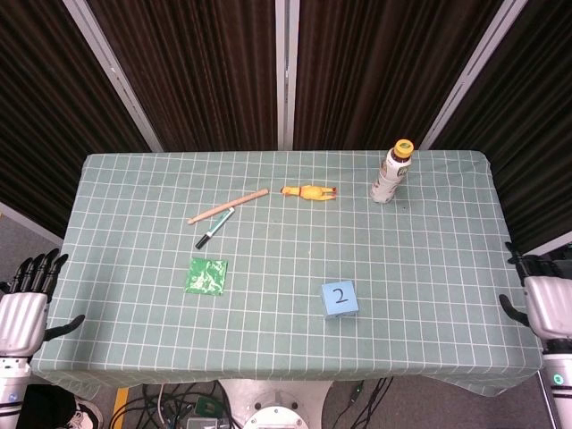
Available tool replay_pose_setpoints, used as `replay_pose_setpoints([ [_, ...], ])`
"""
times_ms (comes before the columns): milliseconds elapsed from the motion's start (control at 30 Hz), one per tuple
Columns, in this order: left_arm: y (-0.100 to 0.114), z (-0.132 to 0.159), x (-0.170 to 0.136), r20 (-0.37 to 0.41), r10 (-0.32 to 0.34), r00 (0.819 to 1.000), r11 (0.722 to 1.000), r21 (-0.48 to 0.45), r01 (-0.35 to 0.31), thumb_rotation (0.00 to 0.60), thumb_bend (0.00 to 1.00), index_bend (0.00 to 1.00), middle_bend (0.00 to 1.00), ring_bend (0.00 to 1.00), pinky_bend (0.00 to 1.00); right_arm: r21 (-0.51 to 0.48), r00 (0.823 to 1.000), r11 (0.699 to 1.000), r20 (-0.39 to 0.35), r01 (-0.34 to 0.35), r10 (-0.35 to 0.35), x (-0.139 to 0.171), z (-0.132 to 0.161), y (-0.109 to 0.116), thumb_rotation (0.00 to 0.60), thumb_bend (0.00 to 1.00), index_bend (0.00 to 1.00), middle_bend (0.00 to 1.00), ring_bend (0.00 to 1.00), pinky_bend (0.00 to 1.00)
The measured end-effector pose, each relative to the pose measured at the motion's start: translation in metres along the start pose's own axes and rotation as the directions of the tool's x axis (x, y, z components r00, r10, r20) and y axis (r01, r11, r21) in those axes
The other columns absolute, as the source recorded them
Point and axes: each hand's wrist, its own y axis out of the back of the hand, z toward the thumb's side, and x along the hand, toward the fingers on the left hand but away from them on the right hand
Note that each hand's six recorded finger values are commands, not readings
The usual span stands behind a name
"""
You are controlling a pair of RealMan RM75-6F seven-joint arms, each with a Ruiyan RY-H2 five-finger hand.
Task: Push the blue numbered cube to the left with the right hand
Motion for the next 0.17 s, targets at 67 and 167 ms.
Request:
replay_pose_setpoints([
  [67,0.0,0.001,0.0,0.0,0.001,1.0,1.0,0.01,-0.001,0.6,0.06,0.03,0.0,0.0,0.0,-0.024,0.999,0.998,0.019,0.05,-0.05,0.01,-0.009,-0.004,0.6,0.04,0.0,0.0,0.0,0.0],
  [167,0.0,0.002,0.002,0.001,0.012,1.0,1.0,0.016,-0.012,0.6,0.06,0.03,0.0,0.0,0.0,-0.072,0.996,0.995,0.053,0.076,-0.072,0.028,-0.022,-0.016,0.6,0.04,0.0,0.0,0.0,0.0],
])
